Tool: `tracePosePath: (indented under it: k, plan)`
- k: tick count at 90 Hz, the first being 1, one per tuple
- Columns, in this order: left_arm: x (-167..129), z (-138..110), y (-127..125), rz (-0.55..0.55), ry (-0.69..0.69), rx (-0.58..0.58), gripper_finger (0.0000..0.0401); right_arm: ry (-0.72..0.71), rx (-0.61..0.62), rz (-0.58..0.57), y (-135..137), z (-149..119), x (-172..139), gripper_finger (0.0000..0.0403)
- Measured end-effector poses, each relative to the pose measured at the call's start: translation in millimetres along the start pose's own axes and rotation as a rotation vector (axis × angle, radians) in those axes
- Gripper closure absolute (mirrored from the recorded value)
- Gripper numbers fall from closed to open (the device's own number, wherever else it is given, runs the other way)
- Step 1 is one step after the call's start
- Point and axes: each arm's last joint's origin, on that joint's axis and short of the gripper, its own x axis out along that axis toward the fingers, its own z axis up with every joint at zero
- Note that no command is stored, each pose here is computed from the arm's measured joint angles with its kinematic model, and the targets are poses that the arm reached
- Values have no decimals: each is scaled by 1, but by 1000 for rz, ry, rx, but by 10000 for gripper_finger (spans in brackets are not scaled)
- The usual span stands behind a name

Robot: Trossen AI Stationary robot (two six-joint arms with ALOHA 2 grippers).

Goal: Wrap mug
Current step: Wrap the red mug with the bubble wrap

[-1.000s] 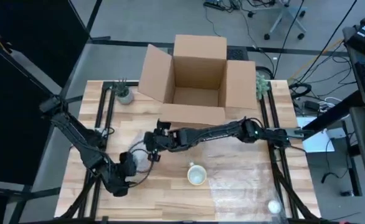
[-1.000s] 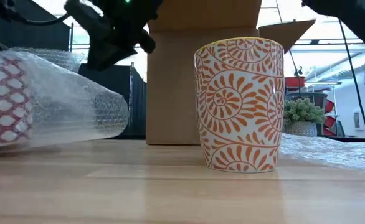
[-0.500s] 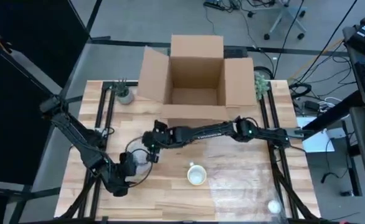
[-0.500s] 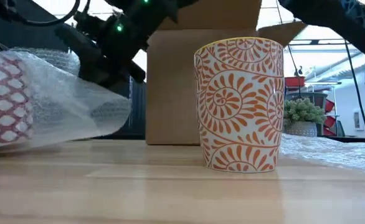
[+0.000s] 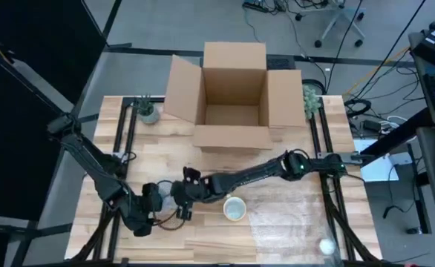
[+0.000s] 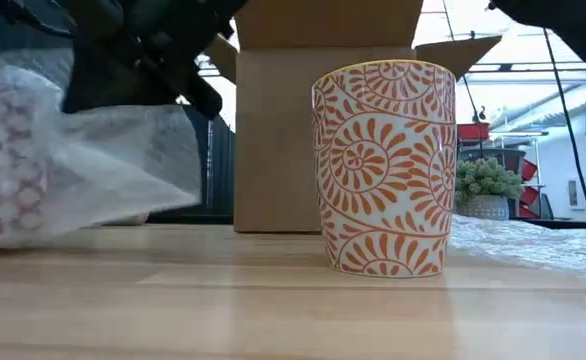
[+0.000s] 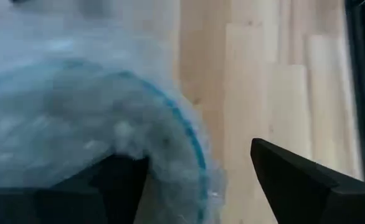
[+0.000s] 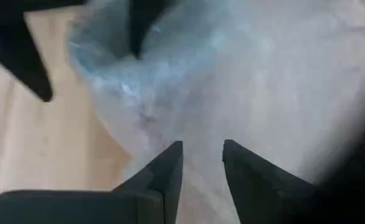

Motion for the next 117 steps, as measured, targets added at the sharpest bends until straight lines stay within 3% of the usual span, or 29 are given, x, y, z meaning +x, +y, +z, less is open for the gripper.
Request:
tracePosePath:
  k: [19,38,56,62,77,117]
  plan:
    - [-4,3,-2,0,-3,45,131,2,-15,10,10,-4,-3,300]
    - [-3,6,0,6,-11,34,131,6,-109,10,7,10,-32,300]
    - [-3,7,0,22,-40,33,131,-133,-91,48,7,28,-39,300]
    - [-3,7,0,26,-45,32,131,-186,-108,57,7,32,-34,300]
    - [-3,8,0,28,-47,29,131,-139,-136,30,3,14,-1,300]
    - [-24,26,-7,43,-55,-3,131,-120,-130,27,1,7,10,300]
